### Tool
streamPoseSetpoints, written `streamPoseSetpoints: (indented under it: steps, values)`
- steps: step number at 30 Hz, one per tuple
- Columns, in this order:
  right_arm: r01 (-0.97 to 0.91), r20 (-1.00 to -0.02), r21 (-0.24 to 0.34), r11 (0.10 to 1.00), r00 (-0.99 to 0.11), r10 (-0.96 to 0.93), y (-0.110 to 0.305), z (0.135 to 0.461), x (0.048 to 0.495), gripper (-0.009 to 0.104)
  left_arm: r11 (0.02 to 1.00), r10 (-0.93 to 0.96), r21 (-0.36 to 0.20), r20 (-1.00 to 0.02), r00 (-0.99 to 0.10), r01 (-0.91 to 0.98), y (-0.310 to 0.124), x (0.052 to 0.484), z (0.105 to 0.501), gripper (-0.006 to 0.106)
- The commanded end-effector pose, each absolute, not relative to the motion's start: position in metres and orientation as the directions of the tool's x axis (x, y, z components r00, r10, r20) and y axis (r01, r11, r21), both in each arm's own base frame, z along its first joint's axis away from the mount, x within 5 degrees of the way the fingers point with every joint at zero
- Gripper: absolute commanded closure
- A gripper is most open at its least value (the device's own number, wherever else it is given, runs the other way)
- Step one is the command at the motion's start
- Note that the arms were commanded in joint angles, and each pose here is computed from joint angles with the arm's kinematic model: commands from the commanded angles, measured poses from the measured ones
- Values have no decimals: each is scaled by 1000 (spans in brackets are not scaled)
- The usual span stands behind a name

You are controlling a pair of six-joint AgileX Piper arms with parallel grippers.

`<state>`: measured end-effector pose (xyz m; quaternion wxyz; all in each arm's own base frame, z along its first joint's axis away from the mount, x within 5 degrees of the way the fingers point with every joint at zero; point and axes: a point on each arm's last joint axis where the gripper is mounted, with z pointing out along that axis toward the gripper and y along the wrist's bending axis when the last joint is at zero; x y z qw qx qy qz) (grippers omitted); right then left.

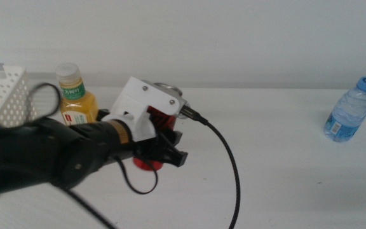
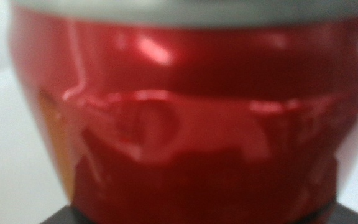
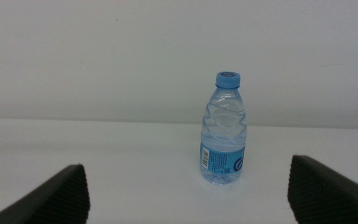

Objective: Use arms to grab the bottles and put them into the dustbin to the left of the table.

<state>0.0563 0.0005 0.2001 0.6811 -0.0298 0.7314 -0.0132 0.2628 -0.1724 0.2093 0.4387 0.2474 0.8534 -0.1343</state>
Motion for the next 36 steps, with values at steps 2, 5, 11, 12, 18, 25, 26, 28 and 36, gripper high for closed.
streamPoseSetpoints:
  steps: [2, 5, 11, 12, 18, 25, 26, 28, 36]
  values:
    - [-20, -995, -71, 997, -75, -72, 0, 187, 55, 10, 842, 322, -28, -775, -544, 539, -164, 244, 230, 102]
    - [-20, -995, -71, 997, -75, -72, 0, 187, 55, 10, 846, 325, -48, -744, -584, 531, -154, 228, 247, 102]
    - [-20, -995, -71, 997, -75, -72, 0, 187, 55, 10, 862, 316, -105, -653, -688, 495, -134, 195, 271, 102]
    - [-20, -995, -71, 997, -75, -72, 0, 187, 55, 10, 876, 290, -130, -629, -722, 465, -131, 191, 273, 102]
    - [-20, -995, -71, 997, -75, -72, 0, 187, 55, 10, 914, 287, -128, -465, -838, 384, -108, 188, 288, 102]
    - [-20, -995, -71, 997, -75, -72, 0, 187, 55, 10, 935, 284, -83, -404, -869, 344, -58, 204, 328, 102]
    - [-20, -995, -71, 997, -75, -72, 0, 187, 55, 10, 935, 287, -77, -406, -868, 345, -51, 207, 331, 102]
    - [-20, -995, -71, 997, -75, -72, 0, 187, 55, 10, 944, 271, -62, -411, -870, 323, -31, 216, 336, 102]
    - [-20, -995, -71, 997, -75, -72, 0, 187, 55, 10, 965, 252, 42, -423, -870, 258, 49, 263, 347, 102]
